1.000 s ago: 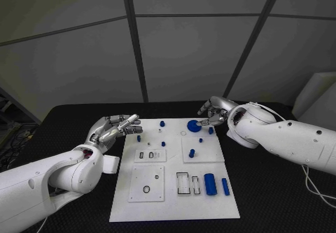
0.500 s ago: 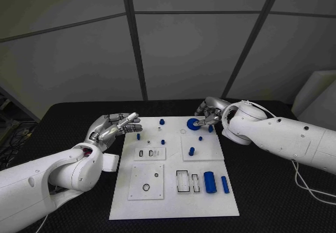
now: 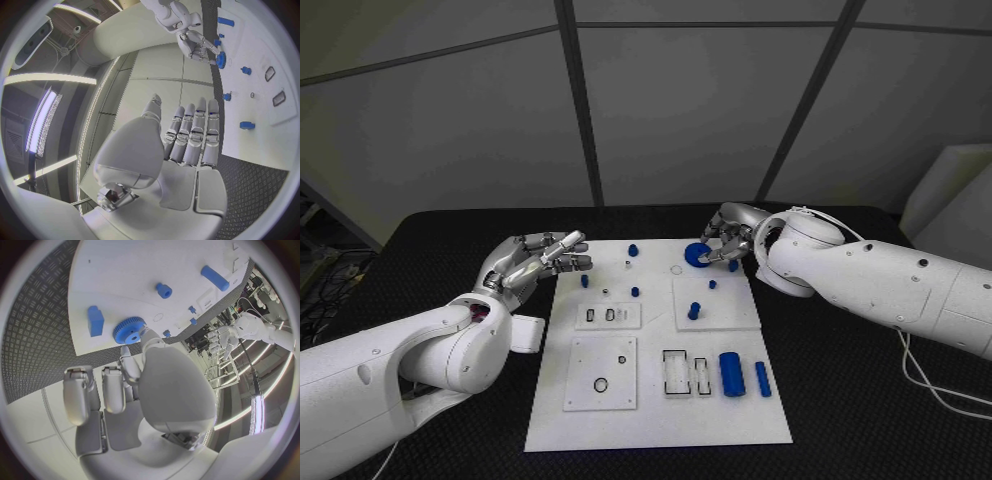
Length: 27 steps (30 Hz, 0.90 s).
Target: Assemble the parts on the task board
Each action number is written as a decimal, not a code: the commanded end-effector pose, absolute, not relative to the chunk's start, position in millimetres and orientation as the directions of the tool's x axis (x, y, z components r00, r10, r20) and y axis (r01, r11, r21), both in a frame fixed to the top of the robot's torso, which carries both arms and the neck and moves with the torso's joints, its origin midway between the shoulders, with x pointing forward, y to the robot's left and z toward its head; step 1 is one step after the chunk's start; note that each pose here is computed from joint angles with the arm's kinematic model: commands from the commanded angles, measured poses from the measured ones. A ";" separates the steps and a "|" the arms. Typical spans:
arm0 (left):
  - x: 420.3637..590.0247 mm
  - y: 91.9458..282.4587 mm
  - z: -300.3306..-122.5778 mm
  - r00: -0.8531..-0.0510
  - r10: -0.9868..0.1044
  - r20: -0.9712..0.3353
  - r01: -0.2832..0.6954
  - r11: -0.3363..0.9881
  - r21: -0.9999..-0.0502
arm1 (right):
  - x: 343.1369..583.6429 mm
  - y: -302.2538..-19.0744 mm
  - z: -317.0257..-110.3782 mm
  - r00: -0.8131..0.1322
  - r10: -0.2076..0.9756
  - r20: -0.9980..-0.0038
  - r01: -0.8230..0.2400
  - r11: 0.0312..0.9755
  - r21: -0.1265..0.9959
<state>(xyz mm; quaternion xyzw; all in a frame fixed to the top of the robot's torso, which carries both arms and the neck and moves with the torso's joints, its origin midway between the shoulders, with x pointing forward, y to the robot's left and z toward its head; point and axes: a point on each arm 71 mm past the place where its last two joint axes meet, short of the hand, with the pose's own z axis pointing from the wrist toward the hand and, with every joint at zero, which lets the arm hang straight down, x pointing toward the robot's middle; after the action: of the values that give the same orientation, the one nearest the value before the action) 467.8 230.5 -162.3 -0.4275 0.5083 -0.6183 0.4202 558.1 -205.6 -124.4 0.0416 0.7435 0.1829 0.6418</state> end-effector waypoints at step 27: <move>468.4 230.1 -161.3 -0.292 -0.951 0.106 0.087 -0.136 -0.987 | 560.5 -195.4 -131.8 -0.172 0.210 -0.963 -0.184 0.953 0.240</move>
<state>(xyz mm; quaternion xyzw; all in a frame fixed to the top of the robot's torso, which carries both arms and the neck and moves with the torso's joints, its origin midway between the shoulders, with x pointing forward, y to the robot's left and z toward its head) 468.4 231.2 -162.7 -0.4282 0.5083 -0.6175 0.4206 561.4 -194.7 -128.6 0.0223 0.7476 0.1708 0.6414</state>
